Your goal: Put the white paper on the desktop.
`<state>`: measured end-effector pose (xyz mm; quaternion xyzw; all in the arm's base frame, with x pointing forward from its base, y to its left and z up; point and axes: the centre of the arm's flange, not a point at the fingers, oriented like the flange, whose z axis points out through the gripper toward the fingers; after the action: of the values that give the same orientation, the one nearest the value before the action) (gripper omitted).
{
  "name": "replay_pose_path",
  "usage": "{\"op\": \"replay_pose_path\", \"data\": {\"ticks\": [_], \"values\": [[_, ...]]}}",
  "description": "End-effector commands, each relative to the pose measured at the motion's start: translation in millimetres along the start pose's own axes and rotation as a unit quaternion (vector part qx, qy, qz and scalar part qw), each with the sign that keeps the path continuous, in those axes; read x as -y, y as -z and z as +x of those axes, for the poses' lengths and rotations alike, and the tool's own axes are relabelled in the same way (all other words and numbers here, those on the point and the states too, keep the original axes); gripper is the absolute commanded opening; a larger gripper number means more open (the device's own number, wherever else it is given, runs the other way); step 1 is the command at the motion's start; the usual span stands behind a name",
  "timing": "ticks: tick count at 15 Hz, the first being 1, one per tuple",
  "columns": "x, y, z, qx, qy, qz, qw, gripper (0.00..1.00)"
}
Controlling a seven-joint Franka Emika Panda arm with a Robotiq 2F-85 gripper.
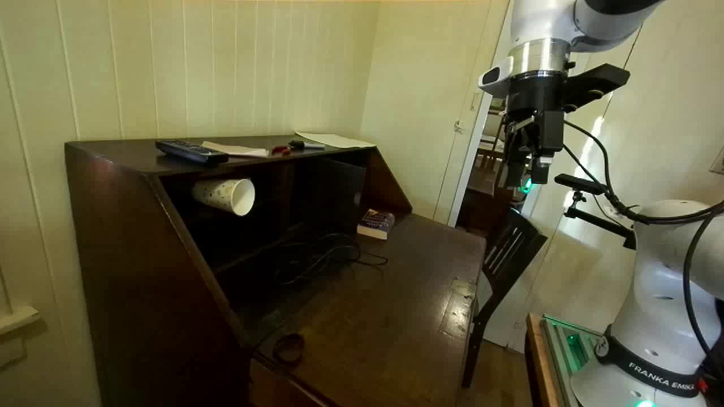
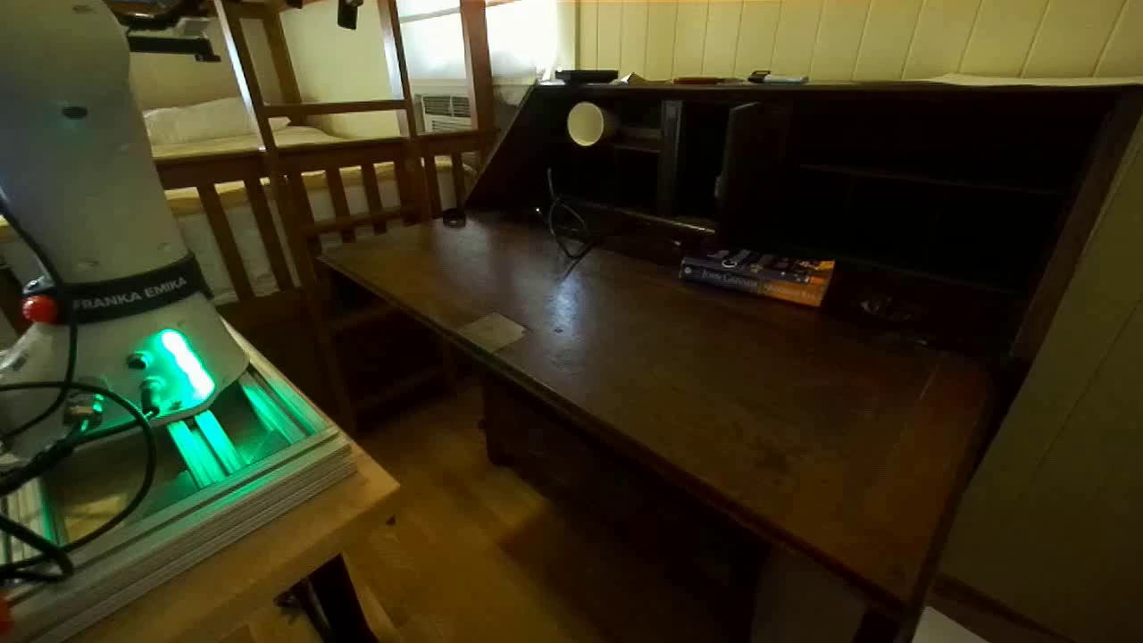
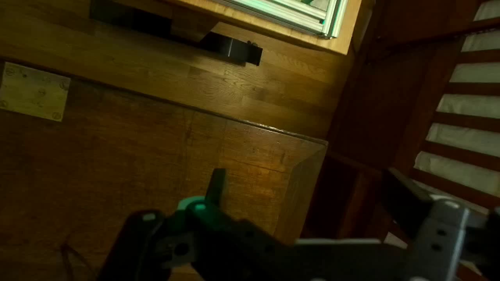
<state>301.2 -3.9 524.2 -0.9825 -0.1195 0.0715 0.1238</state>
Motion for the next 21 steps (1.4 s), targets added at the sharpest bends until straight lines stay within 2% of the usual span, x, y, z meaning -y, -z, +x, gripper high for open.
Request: {"op": "replay_pose_path", "data": {"ticks": [1,2,4,5,6,8,11,13,15,17,18,19,21], "values": [[0.0,0.0,0.0,0.0,0.0,0.0,1.0,1.0],[0.0,0.0,0.0,0.0,0.0,0.0,1.0,1.0],[4.0,5.9,20.8,-0.079,0.021,-0.01,0.9966,1.0],[7.8,13.4,33.0,-0.105,0.034,-0.014,0.9938,1.0],[14.2,23.0,48.2,-0.127,0.05,-0.041,0.9897,1.0],[27.9,33.2,76.0,-0.175,0.089,-0.063,0.9785,1.0],[54.5,46.3,115.0,-0.243,0.148,-0.099,0.9536,1.0],[69.1,60.4,143.4,-0.292,0.182,-0.118,0.9316,1.0],[77.1,80.9,170.6,-0.347,0.194,-0.132,0.908,1.0],[78.4,100.8,184.0,-0.388,0.186,-0.135,0.8923,1.0],[71.8,104.2,178.5,-0.387,0.176,-0.128,0.8958,1.0],[78.2,88.6,165.9,-0.375,0.176,-0.137,0.8999,1.0],[73.1,96.4,172.8,-0.38,0.171,-0.137,0.8988,1.0]]}}
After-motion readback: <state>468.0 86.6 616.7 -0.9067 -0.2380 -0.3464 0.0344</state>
